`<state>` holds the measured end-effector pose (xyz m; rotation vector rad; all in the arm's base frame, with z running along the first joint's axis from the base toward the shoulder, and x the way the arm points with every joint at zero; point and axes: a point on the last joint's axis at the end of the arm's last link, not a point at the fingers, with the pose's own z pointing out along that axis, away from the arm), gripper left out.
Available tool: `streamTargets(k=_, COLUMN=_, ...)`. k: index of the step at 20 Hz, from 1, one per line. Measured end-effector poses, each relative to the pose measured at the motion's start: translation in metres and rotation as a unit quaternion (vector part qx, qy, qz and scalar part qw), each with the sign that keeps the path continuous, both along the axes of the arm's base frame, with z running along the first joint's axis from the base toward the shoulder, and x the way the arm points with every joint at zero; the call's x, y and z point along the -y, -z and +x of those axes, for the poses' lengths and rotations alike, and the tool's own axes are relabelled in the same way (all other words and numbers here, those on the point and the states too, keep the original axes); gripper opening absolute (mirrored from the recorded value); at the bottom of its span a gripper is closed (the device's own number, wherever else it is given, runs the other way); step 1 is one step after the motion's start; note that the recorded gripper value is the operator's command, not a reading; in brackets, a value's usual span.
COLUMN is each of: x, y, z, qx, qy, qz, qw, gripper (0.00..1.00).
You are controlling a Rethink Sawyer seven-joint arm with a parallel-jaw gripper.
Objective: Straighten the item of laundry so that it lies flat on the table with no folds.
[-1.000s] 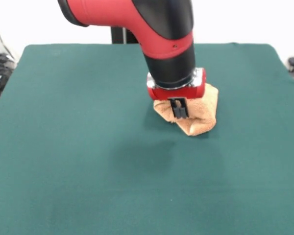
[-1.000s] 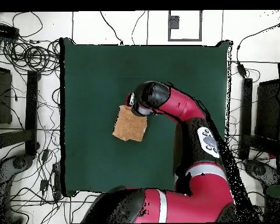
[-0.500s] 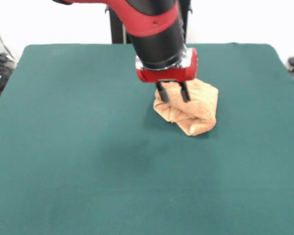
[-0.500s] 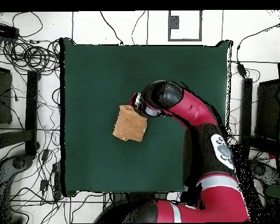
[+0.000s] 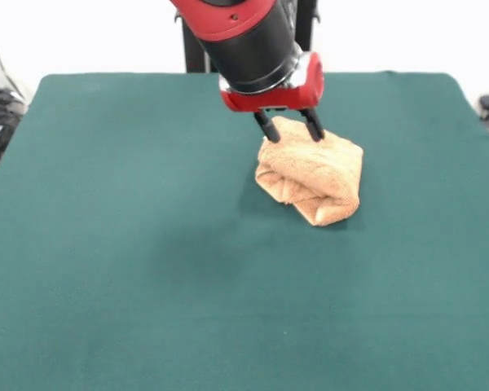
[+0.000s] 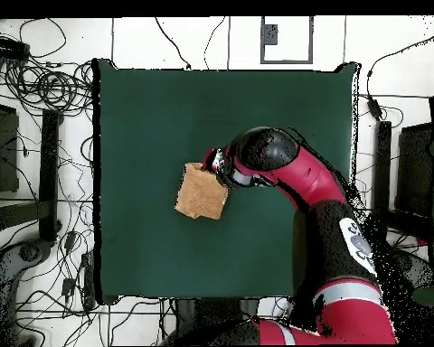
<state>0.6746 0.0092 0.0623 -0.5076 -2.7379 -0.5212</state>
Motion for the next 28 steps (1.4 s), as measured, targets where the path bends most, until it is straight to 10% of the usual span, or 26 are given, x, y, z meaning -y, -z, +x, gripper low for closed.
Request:
streamTargets(k=9, x=-0.002, y=-0.006, z=-0.02, qx=-0.041, qy=0.059, qz=0.069, qw=0.9951, gripper=1.0)
streamTargets(k=17, x=-0.035, y=-0.021, z=-0.044, qx=-0.058, qy=0.029, qz=0.066, qw=0.9957, gripper=1.0)
streamTargets(k=24, x=-0.078, y=-0.011, z=-0.066, qx=-0.029, qy=-0.042, qz=-0.013, qw=0.9986, gripper=1.0)
streamTargets(k=28, x=-0.099, y=0.008, z=-0.077, qx=0.028, qy=-0.096, qz=-0.094, qw=0.9906, gripper=1.0)
